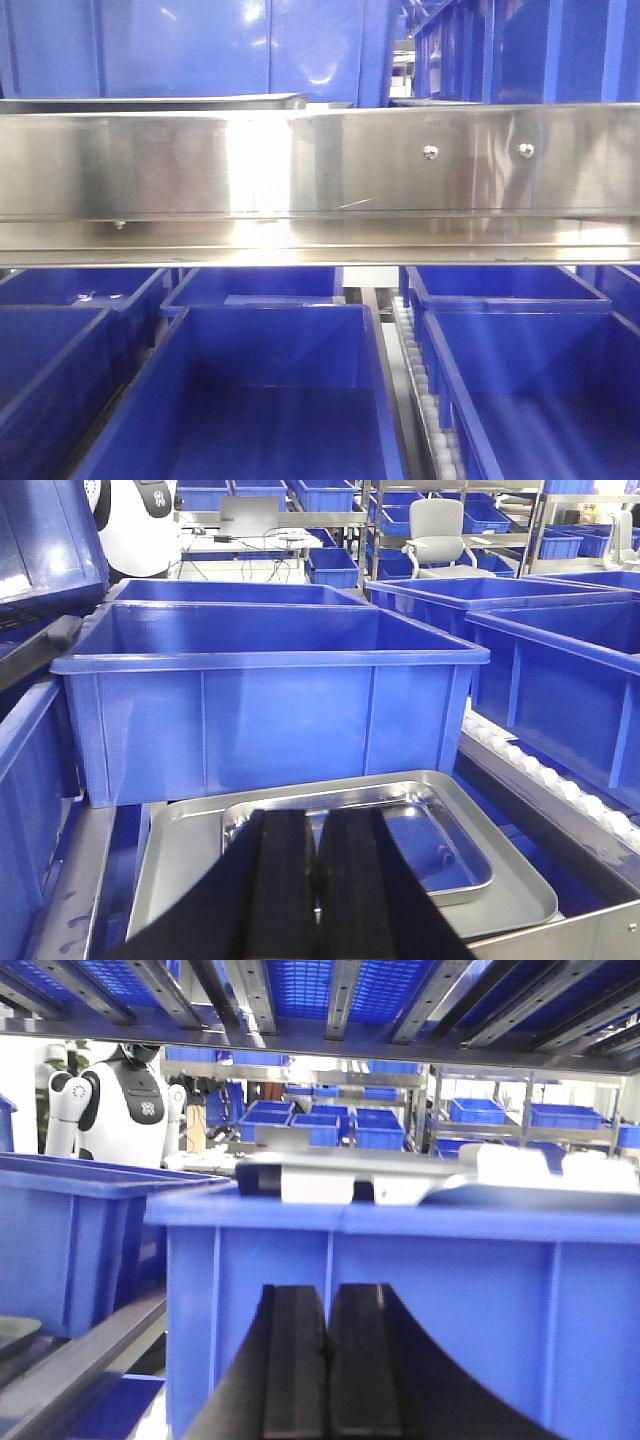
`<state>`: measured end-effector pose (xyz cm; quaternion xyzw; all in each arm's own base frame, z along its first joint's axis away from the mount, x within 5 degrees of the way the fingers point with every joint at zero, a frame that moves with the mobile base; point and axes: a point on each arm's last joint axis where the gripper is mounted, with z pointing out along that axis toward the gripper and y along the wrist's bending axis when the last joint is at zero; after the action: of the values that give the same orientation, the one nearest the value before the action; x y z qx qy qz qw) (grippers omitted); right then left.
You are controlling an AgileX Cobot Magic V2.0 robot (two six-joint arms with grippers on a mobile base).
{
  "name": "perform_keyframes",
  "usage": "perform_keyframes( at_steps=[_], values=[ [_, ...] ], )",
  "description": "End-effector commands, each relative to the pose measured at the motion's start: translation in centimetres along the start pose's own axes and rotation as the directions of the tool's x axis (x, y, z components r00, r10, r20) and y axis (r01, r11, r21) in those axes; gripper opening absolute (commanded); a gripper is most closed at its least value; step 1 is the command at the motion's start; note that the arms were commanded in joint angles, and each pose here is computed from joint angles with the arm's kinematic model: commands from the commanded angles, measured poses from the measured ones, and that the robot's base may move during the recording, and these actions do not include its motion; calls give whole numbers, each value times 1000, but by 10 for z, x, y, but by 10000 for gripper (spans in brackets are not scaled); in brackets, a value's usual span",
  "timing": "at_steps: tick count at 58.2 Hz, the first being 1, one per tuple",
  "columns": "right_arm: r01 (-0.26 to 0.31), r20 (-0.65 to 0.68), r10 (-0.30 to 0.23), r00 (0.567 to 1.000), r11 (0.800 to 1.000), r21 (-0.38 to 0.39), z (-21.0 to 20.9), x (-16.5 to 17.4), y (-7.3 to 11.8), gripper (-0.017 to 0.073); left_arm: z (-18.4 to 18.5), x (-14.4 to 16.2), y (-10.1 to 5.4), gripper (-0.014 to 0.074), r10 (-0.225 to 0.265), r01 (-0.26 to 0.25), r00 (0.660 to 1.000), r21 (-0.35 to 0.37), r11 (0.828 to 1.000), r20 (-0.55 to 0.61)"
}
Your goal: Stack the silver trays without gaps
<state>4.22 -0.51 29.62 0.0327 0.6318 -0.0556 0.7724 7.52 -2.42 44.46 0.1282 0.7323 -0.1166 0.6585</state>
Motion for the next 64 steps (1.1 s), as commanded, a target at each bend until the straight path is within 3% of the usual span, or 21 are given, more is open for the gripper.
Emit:
perform_keyframes(
  at_steps=[1, 8, 21, 27, 64],
  values=[
    [-1, 42, 1, 999, 1000, 9, 1, 14, 0, -79, -1, -2, 0, -9, -7, 7, 1000, 3, 1000, 21],
    [-3, -21, 4, 1000, 1000, 9, 1, 46, 0, -79, -1, -2, 0, -9, -7, 7, 1000, 3, 1000, 21],
    [-56, -99, 57, 993, 998, 14, -2, 82, 1, -79, -1, -2, 0, -9, -7, 7, 1000, 3, 1000, 21],
    [-61, -54, 61, 997, 998, 8, -3, 79, 1, -79, -1, -2, 0, -9, -7, 7, 1000, 3, 1000, 21],
    [-96, -142, 94, 985, 995, -10, -4, 87, 3, -79, -1, -2, 0, -9, -7, 7, 1000, 3, 1000, 21]
  ],
)
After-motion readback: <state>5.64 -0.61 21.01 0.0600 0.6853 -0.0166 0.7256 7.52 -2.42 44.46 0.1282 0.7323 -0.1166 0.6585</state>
